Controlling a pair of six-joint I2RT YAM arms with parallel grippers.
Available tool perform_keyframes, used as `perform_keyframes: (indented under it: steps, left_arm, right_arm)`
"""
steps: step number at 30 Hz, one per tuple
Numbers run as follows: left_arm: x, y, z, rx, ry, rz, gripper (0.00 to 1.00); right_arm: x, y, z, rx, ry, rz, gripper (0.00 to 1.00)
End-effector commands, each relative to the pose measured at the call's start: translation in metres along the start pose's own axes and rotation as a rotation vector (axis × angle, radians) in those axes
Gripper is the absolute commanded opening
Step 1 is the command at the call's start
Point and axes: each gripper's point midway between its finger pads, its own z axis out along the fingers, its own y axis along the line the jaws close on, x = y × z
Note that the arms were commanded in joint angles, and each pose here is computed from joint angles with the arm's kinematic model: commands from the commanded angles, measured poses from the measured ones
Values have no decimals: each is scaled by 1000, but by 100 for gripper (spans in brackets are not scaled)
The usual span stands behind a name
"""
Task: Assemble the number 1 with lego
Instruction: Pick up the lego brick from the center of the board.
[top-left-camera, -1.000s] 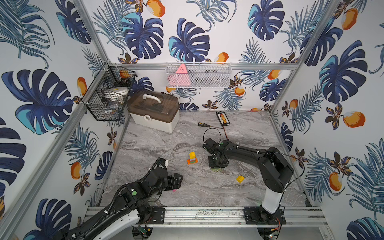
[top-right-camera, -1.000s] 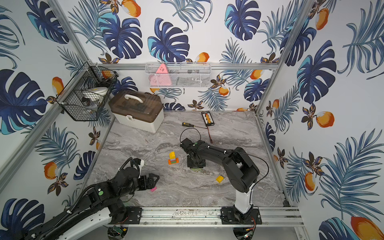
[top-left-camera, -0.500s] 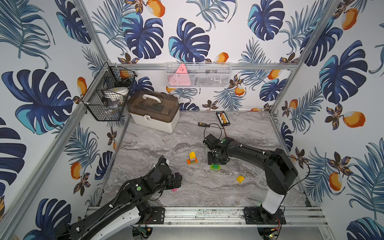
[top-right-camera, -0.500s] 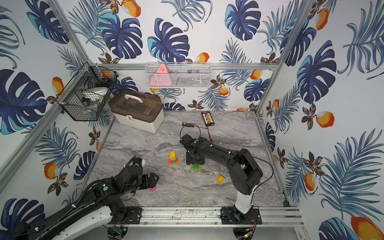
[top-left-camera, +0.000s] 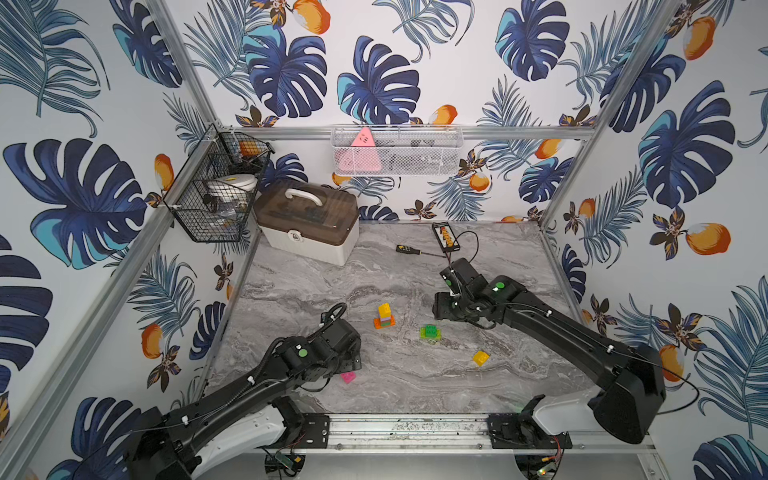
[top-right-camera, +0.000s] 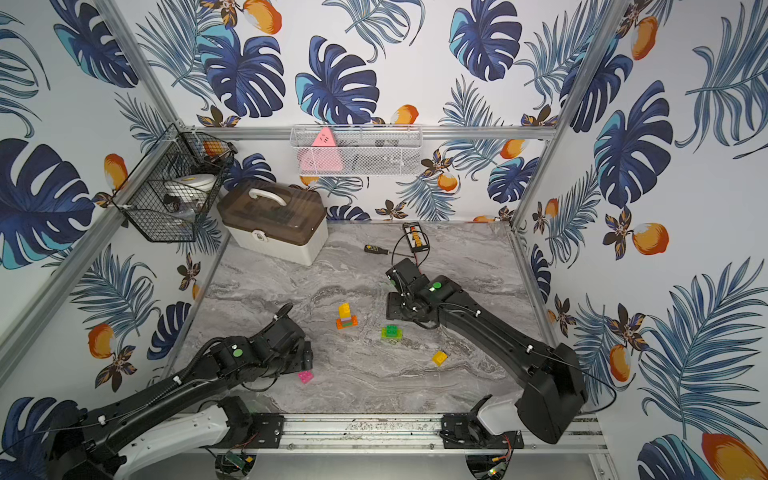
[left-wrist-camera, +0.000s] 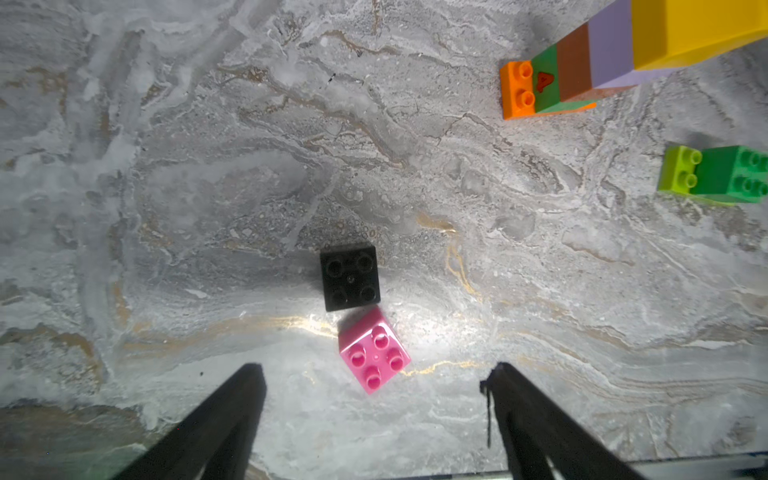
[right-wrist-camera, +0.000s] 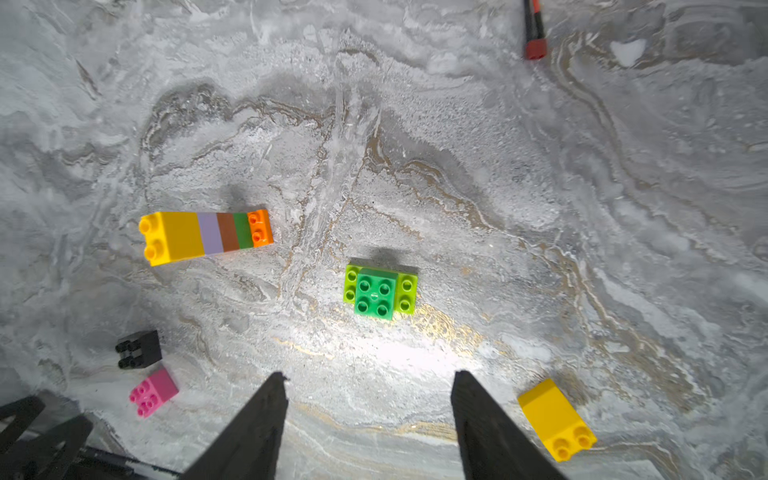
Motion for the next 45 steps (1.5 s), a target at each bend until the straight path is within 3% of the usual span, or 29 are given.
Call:
perform_keyframes:
  steps: [1,8,17,29,39,40,43,45]
  left_arm:
    - [-5,0,7,-41,30,36,88]
    - [-3,4,39,-23,162,-6,77]
    - [-1,6,60,-44,221,14,62]
    - [1,9,69,-76,237,31,52]
    - [0,-4,72,-83,230,61,38]
    - [0,-6,72,-89,229,66,36]
    - [1,-10,72,-103,228,86,33]
    - [3,-12,73,-103,232,90,31]
  right_arm:
    - [-1,-11,-8,-6,-13,-17,67]
    - [6,-41,-18,0,-21,9,67]
    - [5,-38,-31,-47,-59,22,68]
    - [8,-44,-37,-24,-59,31,66]
    - [6,-52,-50,1,-91,43,71]
    - [6,-54,-52,12,-98,48,73]
    - [3,-65,-62,50,-140,76,99]
    - [1,-69,-70,54,-173,91,100]
